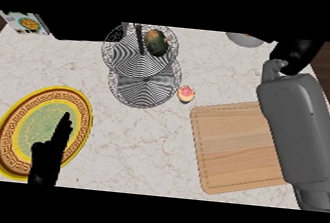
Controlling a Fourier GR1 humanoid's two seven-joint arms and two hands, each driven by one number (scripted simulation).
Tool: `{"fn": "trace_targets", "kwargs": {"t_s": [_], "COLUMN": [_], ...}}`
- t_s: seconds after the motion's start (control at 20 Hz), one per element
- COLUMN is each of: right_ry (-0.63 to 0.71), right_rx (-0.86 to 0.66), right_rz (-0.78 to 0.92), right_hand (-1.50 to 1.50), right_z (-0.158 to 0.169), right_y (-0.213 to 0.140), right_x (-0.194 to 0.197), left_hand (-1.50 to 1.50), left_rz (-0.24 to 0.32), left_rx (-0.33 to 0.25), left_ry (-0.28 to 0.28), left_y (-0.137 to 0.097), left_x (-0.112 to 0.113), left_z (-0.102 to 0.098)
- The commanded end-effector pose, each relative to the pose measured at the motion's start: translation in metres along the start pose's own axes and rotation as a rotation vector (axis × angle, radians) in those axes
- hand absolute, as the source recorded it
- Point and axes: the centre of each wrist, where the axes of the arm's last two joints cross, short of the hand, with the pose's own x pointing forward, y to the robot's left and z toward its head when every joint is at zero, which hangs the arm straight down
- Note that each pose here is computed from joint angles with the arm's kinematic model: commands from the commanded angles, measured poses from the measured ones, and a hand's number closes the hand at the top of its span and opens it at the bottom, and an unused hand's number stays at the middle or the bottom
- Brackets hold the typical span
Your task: Pick the squash from the cutting board and place it in the tiered basket
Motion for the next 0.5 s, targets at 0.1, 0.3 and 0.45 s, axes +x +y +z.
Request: {"fn": "trace_targets", "kwargs": {"t_s": [0.1, 0.3, 0.45], "right_ry": [0.048, 0.03, -0.008], "right_rx": [-0.01, 0.031, 0.074], "right_rz": [-0.01, 0.012, -0.014], "right_hand": [-1.5, -1.5, -1.5], "right_z": [-0.002, 0.014, 0.027], "right_y": [-0.088, -0.147, -0.195], "right_x": [-0.016, -0.025, -0.01], "left_hand": [0.0, 0.0, 0.0], "left_rz": [0.022, 0.013, 0.02], "left_rx": [0.015, 0.024, 0.016], "left_ry": [0.046, 0.045, 0.026], "left_y": [0.012, 0.002, 0.013], "left_x": [-0.012, -0.009, -0.011], "left_z": [0.009, 0.01, 0.007]}}
